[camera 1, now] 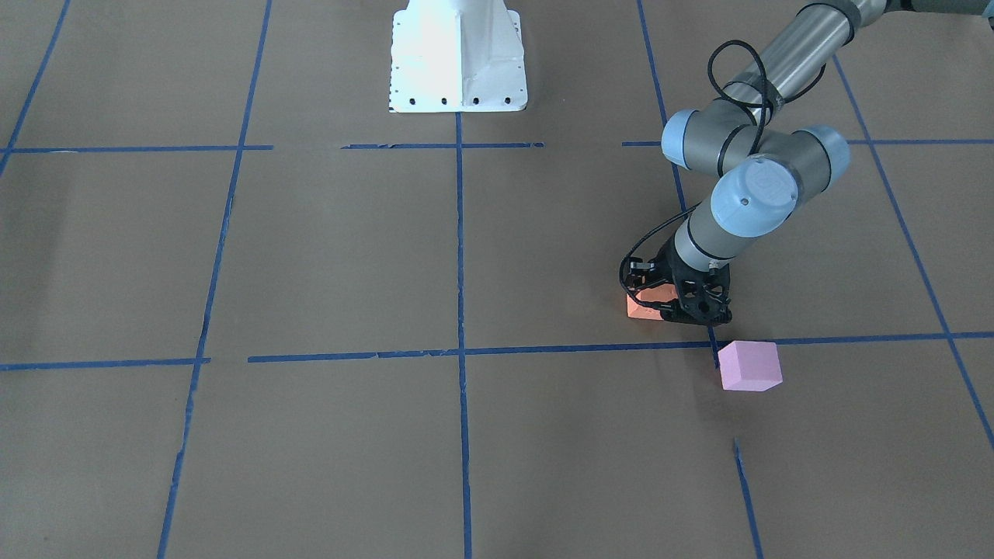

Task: Arrange blocks in a line
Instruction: 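Lift the orange cube with the left gripper toward the pink cube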

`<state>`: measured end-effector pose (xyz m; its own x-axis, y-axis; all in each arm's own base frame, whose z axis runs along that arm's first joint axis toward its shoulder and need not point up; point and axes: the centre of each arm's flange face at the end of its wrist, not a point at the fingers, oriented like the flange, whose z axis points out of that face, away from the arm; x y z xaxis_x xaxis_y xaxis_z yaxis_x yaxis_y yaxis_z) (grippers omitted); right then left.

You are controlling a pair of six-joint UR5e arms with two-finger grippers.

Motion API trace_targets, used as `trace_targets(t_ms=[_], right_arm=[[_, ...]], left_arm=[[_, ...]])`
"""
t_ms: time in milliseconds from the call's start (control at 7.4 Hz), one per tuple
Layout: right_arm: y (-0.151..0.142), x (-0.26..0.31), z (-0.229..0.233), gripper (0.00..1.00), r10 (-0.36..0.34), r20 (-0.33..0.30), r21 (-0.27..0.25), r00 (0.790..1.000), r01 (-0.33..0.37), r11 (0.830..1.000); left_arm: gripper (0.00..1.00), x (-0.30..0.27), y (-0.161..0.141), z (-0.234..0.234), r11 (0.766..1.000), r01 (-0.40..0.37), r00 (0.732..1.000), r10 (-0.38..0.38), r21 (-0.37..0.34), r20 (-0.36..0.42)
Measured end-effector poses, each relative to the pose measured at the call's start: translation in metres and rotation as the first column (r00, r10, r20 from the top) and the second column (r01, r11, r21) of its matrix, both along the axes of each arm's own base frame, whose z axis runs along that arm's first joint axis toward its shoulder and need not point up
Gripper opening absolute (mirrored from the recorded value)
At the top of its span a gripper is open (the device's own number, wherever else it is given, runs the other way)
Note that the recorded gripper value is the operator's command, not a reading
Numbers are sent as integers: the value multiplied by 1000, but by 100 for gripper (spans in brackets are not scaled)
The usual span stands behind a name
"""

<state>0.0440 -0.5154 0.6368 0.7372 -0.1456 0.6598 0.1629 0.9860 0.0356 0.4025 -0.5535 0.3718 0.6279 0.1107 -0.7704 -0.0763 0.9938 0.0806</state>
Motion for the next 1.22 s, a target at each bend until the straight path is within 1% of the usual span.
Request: trace_targets(t_ms=[270, 405, 541, 811, 1216], right_arm=[[0, 0, 0, 100, 0, 0, 0, 1000, 0, 1000], [0, 0, 0, 100, 0, 0, 0, 1000, 0, 1000], [0, 0, 0, 100, 0, 0, 0, 1000, 0, 1000], [0, 0, 0, 100, 0, 0, 0, 1000, 0, 1000], [0, 0, 0, 100, 0, 0, 0, 1000, 0, 1000]], left_arm=[[27, -61, -6, -17, 998, 67, 998, -67, 3, 3], [27, -90, -6, -15, 996, 91, 996, -91, 14, 7], [28, -116, -1, 2, 995, 90, 996, -91, 30, 25], [28, -139, 13, 45, 998, 48, 996, -50, 42, 69], [28, -130, 12, 76, 1000, 21, 995, -22, 9, 100]])
